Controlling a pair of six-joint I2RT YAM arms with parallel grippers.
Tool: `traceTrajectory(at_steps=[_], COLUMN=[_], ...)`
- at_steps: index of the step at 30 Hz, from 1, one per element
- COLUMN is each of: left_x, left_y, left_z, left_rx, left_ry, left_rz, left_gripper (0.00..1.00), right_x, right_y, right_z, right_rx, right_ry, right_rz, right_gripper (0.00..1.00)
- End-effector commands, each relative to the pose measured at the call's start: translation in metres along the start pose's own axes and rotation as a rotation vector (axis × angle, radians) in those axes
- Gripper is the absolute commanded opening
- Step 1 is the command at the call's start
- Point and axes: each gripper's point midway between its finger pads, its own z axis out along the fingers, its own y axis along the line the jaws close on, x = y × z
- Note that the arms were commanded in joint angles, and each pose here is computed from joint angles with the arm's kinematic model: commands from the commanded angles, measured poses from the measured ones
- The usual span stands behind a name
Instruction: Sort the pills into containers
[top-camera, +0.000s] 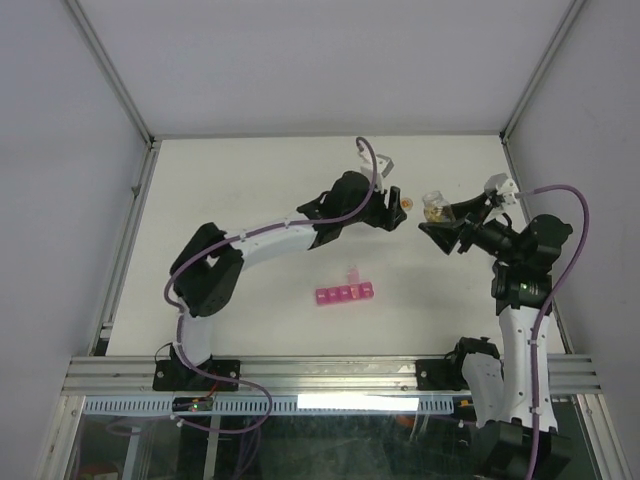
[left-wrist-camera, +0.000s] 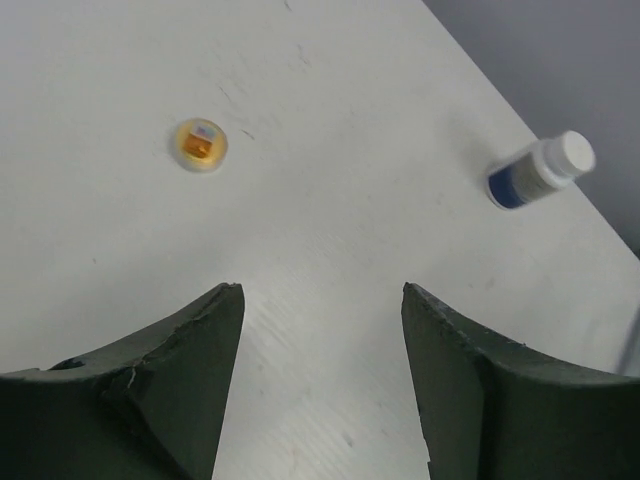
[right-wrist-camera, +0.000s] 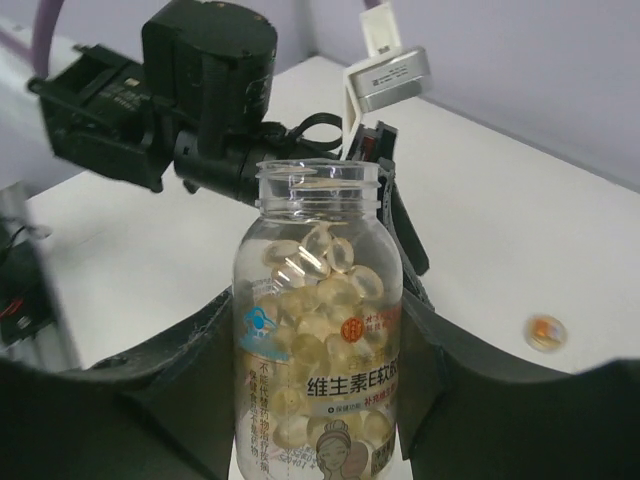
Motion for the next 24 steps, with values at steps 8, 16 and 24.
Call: traceTrajectory(at_steps=[8, 16, 24], left_x=[-0.012, -0.013, 0.003], left_y=[0.061, 0.079, 0.084], left_z=[0.115, 0.150, 0.168], left_rx=[-0.182, -0.176, -0.157], left_ry=[0.143, 0.070, 0.053], left_rz=[0.113, 0.075, -0.031], left_gripper=[0.74, 0.85, 0.73], right_x=[-0.028, -0.026, -0.027], right_y=[-0.061, -0.063, -0.063], right_z=[-0.025, -0.026, -0.027], right_rx=[0.409, 0.408, 0.403], right_ry=[-0.102, -0.106, -0.111], right_rz=[0.044, 0.056, 0.062], right_gripper=[0.00, 0.00, 0.00])
